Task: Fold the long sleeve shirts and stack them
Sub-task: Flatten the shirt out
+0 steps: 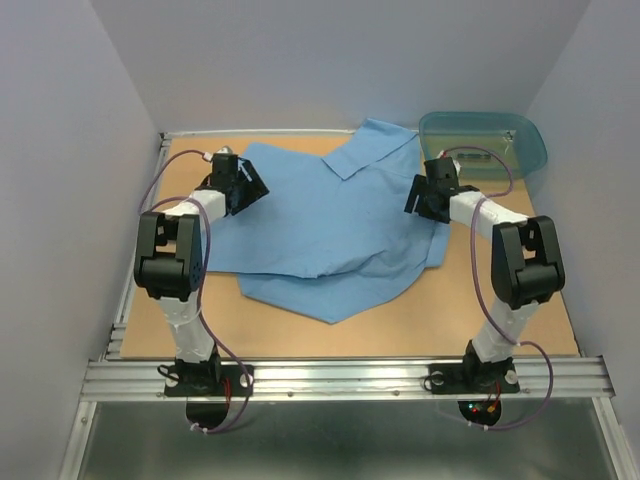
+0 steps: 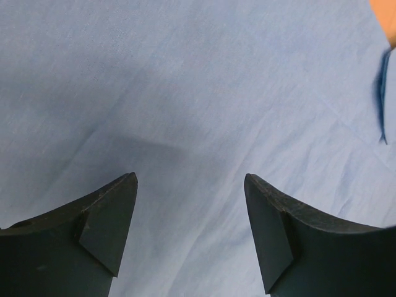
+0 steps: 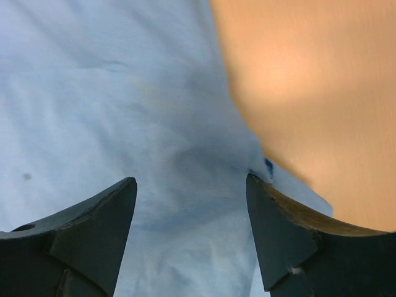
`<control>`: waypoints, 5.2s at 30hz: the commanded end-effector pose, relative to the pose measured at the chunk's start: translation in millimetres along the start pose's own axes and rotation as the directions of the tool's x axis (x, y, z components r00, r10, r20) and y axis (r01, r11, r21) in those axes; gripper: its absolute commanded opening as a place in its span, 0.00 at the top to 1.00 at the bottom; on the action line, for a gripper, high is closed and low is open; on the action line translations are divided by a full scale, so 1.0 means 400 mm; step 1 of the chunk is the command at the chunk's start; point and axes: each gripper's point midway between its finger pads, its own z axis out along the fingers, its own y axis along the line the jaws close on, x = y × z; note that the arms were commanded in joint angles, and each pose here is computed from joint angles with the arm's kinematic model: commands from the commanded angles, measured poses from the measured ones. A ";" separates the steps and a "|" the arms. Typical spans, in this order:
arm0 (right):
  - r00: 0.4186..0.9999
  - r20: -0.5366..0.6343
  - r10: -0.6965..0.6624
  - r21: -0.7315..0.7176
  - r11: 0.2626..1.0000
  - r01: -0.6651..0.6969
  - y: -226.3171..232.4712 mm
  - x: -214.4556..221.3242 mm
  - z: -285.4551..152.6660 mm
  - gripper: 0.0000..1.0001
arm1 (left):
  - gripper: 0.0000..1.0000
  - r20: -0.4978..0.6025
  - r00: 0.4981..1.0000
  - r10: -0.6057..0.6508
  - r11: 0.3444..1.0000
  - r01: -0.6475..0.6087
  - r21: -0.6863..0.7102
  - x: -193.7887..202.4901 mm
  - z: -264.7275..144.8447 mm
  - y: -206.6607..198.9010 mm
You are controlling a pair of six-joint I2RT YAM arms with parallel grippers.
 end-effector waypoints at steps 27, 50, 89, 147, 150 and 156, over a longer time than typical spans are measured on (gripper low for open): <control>0.315 0.427 -0.848 -0.577 0.013 0.817 0.655 0.711 -0.507 0.34 | 0.10 0.233 0.969 0.080 0.970 -0.022 -0.243 -0.012 -0.444 0.199; 0.301 0.586 -0.752 -0.415 0.040 0.909 0.715 0.515 -0.696 0.99 | 0.12 0.252 0.965 0.077 0.971 -0.015 -0.239 -0.009 -0.445 0.205; 0.844 0.024 -0.536 -0.365 0.781 0.506 0.290 0.323 -0.391 0.29 | 0.12 0.059 0.996 0.060 0.965 -0.043 -0.260 0.066 -0.254 0.234; 0.985 -0.072 -0.156 -0.289 0.949 0.129 0.274 0.082 -0.104 0.26 | 0.29 0.036 0.989 0.143 0.967 -0.132 -0.217 -0.076 -0.033 0.121; 0.981 -0.112 -0.155 -0.279 0.953 0.119 0.264 0.123 -0.079 0.26 | 0.30 0.001 0.994 0.106 0.962 -0.102 -0.253 -0.024 -0.030 0.163; 0.974 -0.155 -0.167 -0.238 0.963 0.127 0.226 0.180 -0.043 0.26 | 0.31 -0.058 0.998 0.021 0.953 -0.038 -0.300 0.089 -0.069 0.237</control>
